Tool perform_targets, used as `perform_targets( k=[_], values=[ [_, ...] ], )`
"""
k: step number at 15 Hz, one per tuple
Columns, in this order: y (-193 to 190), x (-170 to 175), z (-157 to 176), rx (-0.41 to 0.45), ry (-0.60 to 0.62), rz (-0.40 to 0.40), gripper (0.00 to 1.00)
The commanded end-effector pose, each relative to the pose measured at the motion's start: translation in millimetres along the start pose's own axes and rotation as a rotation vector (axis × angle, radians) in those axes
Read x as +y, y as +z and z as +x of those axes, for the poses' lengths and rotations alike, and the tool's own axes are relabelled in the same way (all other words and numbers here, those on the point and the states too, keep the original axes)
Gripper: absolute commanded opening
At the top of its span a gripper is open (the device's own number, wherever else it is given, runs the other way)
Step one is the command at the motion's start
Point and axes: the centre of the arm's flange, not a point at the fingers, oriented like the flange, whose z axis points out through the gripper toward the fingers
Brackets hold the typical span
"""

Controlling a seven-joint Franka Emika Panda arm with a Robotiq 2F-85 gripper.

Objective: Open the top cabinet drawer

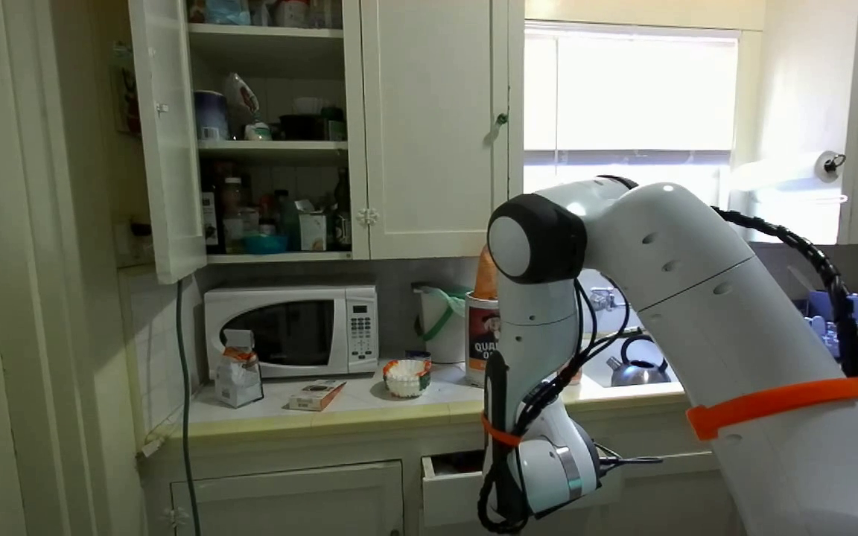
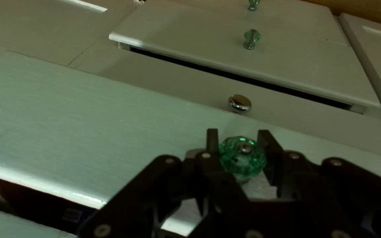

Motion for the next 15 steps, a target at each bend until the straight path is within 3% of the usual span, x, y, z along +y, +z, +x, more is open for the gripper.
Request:
perform_targets(
  k=[1, 6, 15],
  values=[
    [-2.0, -0.3, -9.2, -0.024, -0.009, -0.009, 0.09],
    [-0.2, 18.4, -50.5, -0.079, -0.084, -0.037, 0.09],
    [13.8, 33.6, -115.9, 0.065, -0.271, 0.053, 0.09]
  ],
)
